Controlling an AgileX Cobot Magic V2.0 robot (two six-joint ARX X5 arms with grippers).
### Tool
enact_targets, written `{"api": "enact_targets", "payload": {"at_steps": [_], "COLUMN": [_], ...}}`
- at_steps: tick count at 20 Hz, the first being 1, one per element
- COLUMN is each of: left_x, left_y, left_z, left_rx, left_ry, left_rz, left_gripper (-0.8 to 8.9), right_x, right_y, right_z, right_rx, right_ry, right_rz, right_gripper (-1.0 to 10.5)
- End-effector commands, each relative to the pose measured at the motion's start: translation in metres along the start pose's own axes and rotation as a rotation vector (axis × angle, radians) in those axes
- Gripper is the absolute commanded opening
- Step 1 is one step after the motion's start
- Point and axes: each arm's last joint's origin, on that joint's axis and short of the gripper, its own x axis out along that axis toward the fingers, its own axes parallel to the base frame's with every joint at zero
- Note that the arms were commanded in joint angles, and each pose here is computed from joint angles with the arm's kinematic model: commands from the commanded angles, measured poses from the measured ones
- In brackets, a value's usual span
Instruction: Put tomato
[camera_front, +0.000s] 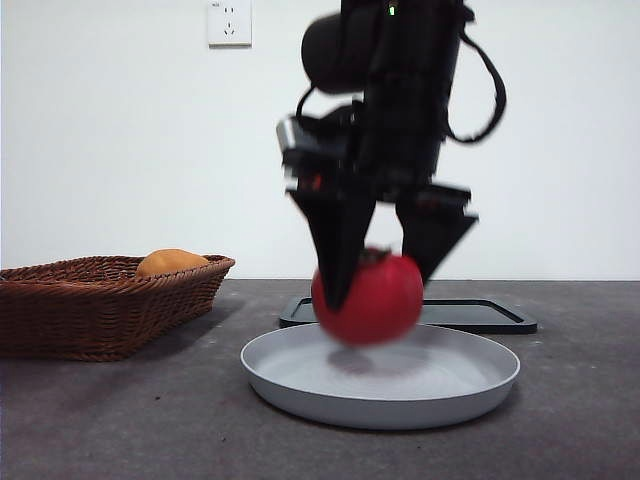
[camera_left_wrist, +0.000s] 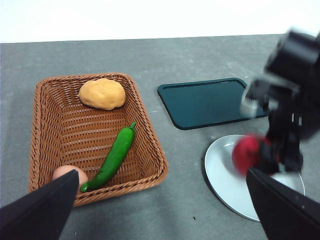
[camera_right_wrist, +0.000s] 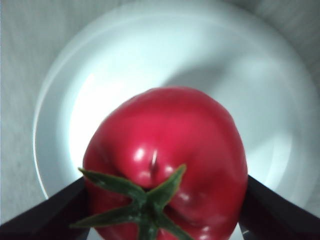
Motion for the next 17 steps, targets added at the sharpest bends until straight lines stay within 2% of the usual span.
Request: {"api": "enact_targets", "payload": {"at_steps": [1,5,11,17], "left_x": [-0.002,-0.002,-0.002,-0.002], "left_y": [-0.001,-0.001,-0.001,-0.001], "left_z": [0.004,0.004,0.004,0.004], "left_rx": [0.012,0.012,0.012,0.012], "left_ry": [-0.022,-0.022,-0.022,-0.022], "left_rz": [-0.005,-0.005,-0.005,-0.005], "left_gripper": [7.83,7.83,7.83,7.83], "right_x": [-0.014,-0.026,-0.007,0.021], "right_y": [-0.012,-0.048,-0.099,-0.131], "right_z": [0.018,0.049,0.095,0.109], "right_rx": [0.011,0.088,0.177,0.226], "right_ry": [-0.036,-0.095,-0.155,-0.17], "right_rz": [-0.015,-0.034,-0.061,-0.074], "right_gripper": [2.0,2.0,2.0,2.0]}}
